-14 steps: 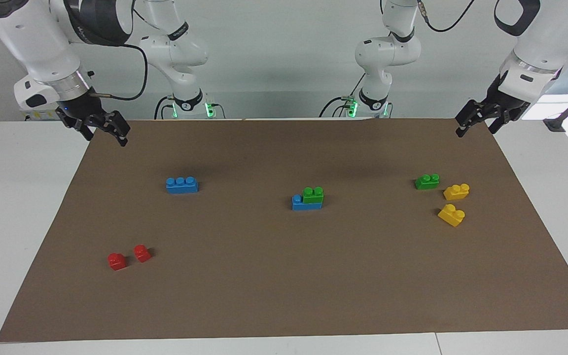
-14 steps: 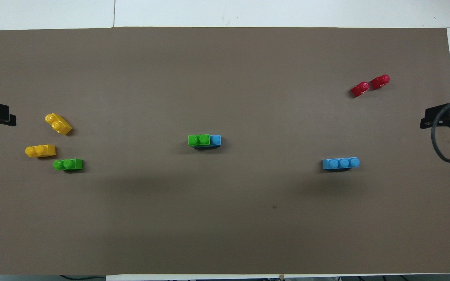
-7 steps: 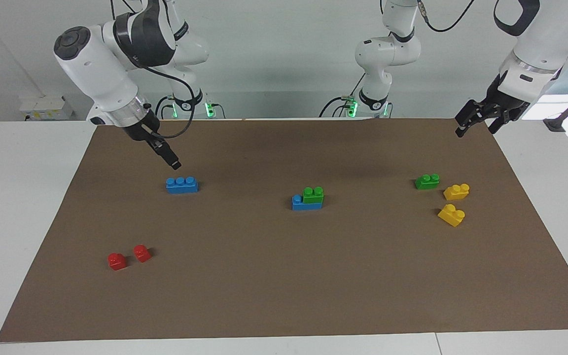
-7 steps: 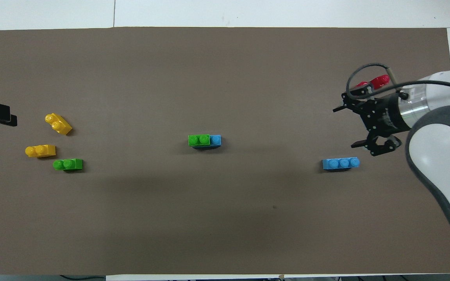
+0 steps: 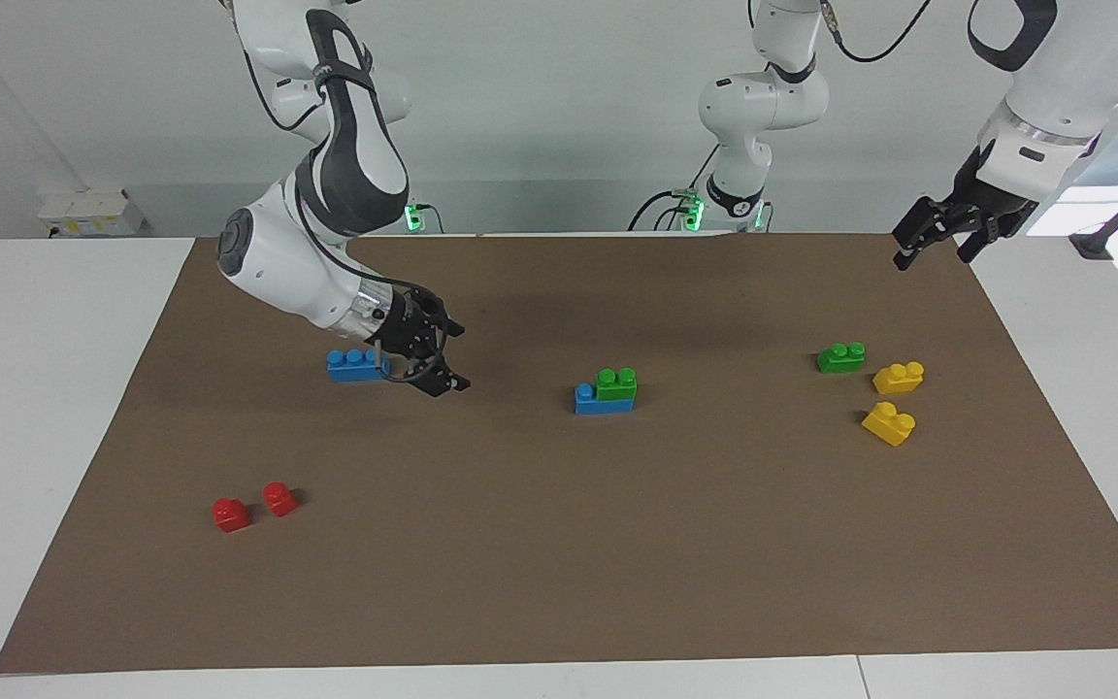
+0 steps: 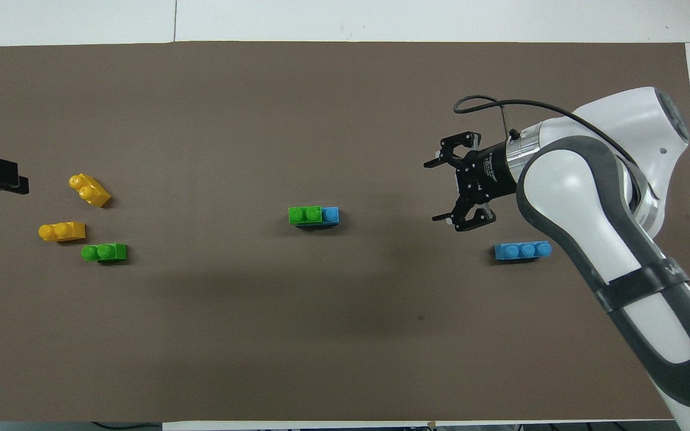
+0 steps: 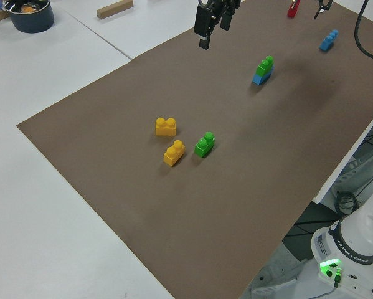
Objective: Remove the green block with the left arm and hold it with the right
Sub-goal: 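Move the right gripper to the blue end while the left gripper approaches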
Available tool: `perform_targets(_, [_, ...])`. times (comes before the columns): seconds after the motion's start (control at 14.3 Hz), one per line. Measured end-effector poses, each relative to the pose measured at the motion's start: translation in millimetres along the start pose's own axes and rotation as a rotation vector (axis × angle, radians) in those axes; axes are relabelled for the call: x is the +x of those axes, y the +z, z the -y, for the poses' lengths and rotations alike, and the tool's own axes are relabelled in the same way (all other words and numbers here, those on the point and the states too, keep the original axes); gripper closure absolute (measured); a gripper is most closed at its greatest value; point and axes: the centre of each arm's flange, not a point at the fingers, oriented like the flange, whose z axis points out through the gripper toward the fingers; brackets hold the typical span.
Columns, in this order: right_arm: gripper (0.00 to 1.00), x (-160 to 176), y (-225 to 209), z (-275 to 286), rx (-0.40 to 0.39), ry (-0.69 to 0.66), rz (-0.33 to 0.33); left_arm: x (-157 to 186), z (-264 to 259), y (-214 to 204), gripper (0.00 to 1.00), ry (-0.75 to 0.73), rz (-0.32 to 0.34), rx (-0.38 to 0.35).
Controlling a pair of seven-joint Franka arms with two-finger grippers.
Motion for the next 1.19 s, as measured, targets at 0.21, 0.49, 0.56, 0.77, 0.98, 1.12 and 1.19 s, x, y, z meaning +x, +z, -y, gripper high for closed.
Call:
perform_targets(0.21, [0.0, -15.1, 29.0, 1.5, 0.001, 0.043, 0.022, -2.2, -9.4, -2.0, 0.0, -0.108, -0.003, 0.0])
perform_targets(0.49, [0.03, -15.8, 61.8, -0.4, -0.024, 0.046, 0.008, -7.5, -43.3, 1.2, 0.0, -0.341, 0.003, 0.001])
perform_targets(0.56, [0.0, -14.4, 69.4, -1.1, -0.03, 0.049, 0.01, -11.3, -56.6, 5.7, 0.0, -0.384, 0.013, 0.005])
perform_targets(0.77, [0.0, -11.3, 88.6, -0.5, -0.027, 0.048, 0.023, -27.9, -94.9, 22.1, 0.0, -0.537, 0.031, 0.018])
perform_targets(0.98, [0.0, -15.8, 112.4, -0.5, -0.008, 0.052, 0.037, -41.3, -131.9, 34.8, 0.0, -0.79, -0.011, -0.007])
perform_targets(1.12, [0.0, -16.5, 127.5, -1.9, -0.007, 0.048, 0.029, -49.5, -156.7, 46.0, 0.0, -0.961, -0.03, -0.033])
perform_targets(1.19, [0.0, -16.8, 133.7, -2.7, -0.007, 0.045, 0.022, -52.4, -168.6, 52.4, 0.0, -1.043, -0.037, -0.048])
